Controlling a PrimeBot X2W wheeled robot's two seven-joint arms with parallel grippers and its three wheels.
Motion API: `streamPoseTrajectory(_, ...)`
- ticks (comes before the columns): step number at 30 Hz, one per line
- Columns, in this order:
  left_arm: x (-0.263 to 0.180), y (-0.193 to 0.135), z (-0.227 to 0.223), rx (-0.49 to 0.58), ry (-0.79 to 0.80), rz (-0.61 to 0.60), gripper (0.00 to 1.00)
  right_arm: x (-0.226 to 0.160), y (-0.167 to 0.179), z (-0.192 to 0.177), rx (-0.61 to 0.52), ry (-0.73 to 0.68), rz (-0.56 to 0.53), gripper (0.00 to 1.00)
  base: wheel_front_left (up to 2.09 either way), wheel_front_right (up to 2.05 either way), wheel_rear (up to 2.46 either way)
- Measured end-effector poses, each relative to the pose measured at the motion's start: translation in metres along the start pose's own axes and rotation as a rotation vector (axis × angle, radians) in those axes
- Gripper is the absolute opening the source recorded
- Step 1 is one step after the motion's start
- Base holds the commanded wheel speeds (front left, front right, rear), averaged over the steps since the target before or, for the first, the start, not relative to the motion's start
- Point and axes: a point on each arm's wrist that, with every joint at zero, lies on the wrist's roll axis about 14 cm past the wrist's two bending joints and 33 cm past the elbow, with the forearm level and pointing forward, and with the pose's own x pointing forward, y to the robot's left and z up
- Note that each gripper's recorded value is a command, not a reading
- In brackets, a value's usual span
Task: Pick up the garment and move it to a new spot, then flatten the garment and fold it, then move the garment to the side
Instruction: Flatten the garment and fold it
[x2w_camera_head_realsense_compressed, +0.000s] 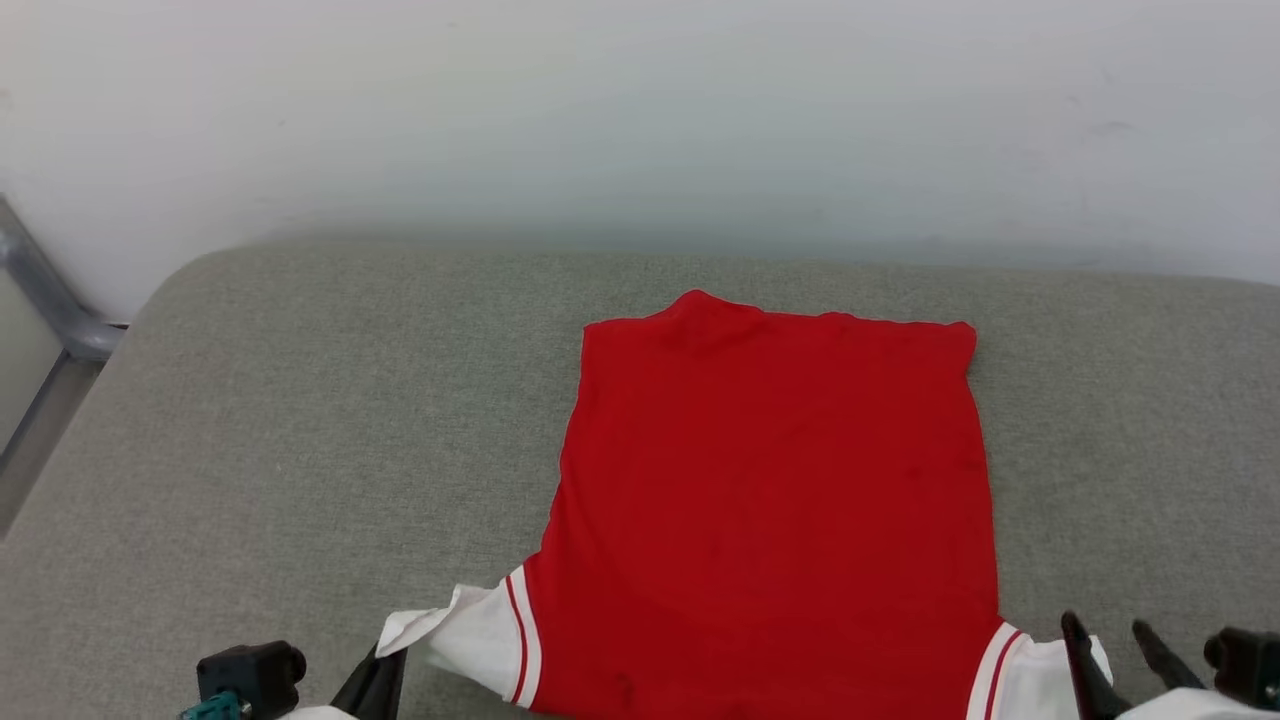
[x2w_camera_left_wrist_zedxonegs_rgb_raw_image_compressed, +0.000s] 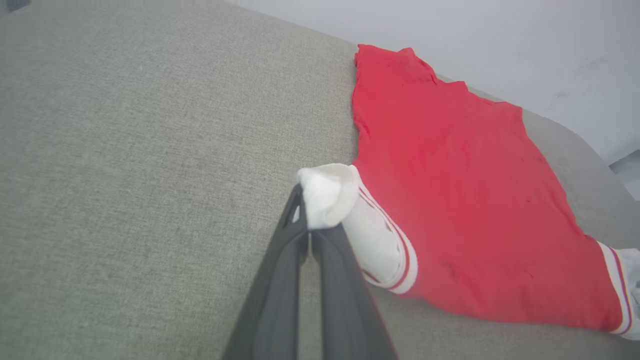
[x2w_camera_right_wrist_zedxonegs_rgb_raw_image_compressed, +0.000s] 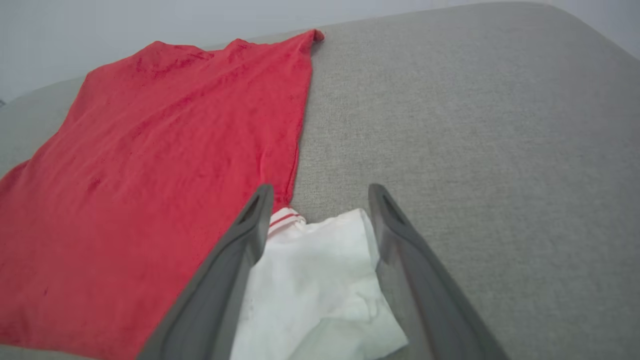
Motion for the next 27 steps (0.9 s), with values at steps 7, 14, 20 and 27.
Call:
streamPoseTrajectory(7,0.011,-0.011,0.021,0.030,-0.061,-0.042,0.00,0.055,-0.003,0.025,0.013,-0.018,-0.010,1.00,0.00,0.00,0.00)
streamPoseTrajectory(14,0.042,-0.017,0.046,0.039,-0.141,-0.069,0.00,0.152,0.015,0.047,0.010,0.158,0.043,1.00,0.00,0.00,0.00)
streamPoseTrajectory(20,0.065,-0.011,0.049,0.034,-0.158,-0.058,0.00,0.214,0.032,0.044,-0.028,0.366,0.065,1.00,0.00,0.00,0.00)
streamPoseTrajectory(27,0.089,-0.004,0.041,0.030,-0.144,-0.050,0.00,0.263,0.042,0.033,-0.044,0.491,0.055,1.00,0.00,0.00,0.00)
